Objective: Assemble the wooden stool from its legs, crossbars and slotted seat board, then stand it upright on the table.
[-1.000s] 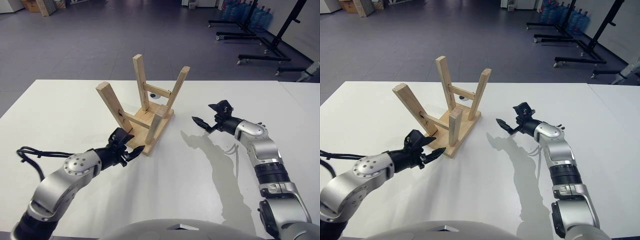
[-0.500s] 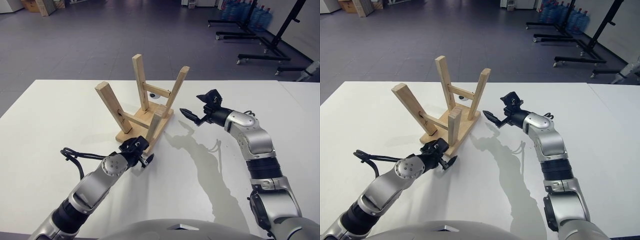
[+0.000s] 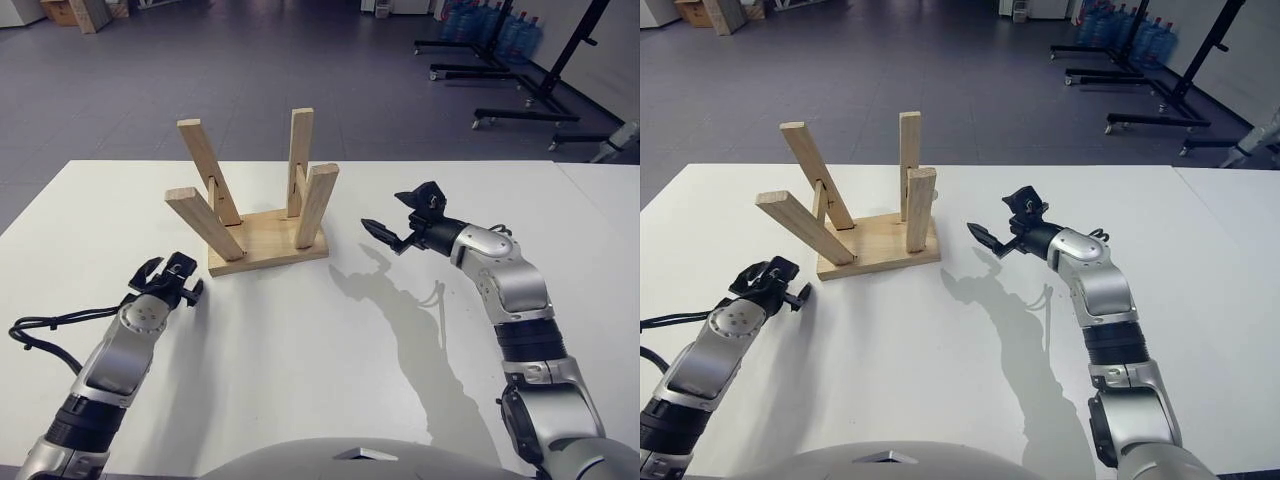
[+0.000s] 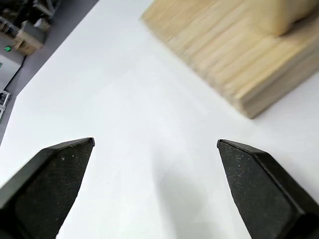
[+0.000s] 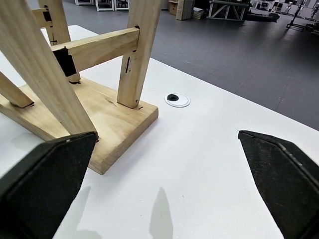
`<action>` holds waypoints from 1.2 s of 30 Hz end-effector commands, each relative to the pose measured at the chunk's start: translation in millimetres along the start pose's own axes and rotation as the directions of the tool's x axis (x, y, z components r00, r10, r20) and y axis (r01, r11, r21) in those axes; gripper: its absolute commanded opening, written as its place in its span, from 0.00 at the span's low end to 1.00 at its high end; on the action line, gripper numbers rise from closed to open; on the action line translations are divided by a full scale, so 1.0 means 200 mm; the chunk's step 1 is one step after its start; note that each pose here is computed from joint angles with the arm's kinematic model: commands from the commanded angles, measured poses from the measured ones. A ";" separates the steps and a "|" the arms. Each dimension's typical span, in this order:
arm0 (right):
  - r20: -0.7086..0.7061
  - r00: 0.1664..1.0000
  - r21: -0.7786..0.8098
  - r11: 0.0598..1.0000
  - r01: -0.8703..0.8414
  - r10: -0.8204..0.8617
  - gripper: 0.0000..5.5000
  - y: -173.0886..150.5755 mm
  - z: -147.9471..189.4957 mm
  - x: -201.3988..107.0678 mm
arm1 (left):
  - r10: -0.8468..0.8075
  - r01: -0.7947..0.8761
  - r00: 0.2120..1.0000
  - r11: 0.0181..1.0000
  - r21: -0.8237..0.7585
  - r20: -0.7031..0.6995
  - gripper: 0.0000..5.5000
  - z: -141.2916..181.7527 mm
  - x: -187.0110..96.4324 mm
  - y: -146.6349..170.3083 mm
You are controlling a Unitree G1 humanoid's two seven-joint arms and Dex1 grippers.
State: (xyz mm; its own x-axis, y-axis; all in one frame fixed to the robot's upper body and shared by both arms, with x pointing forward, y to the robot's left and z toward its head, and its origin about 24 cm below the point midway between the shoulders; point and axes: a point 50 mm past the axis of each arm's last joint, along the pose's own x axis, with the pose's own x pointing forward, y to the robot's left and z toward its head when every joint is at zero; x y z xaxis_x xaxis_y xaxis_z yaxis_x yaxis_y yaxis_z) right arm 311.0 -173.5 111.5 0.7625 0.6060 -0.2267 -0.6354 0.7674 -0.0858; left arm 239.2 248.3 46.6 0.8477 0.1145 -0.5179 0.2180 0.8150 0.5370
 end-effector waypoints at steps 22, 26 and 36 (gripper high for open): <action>-0.108 0.975 -0.178 0.968 0.175 -0.196 0.95 0.14 -0.35 0.41 | -0.170 0.174 0.984 0.982 0.073 -0.057 0.82 -0.24 0.23 -0.12; -0.050 0.994 -0.190 0.978 0.089 -0.100 0.95 0.22 -0.31 0.47 | -0.175 0.182 0.982 0.978 0.102 -0.069 0.82 -0.29 0.25 -0.13; -0.024 1.000 -0.246 0.969 -0.003 -0.003 0.95 0.21 -0.34 0.36 | -0.383 0.368 0.920 0.918 0.149 0.085 0.82 -0.12 0.15 -0.41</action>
State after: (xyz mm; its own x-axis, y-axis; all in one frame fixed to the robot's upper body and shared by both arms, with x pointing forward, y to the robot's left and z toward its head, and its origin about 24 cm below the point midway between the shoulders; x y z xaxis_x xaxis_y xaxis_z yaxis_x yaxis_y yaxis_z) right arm 338.2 -122.8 19.2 0.8095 0.5125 -0.2864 -0.5852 0.7438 -0.3230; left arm 274.9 243.4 21.6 0.9023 -0.0889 -0.4217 0.3507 0.7204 0.5984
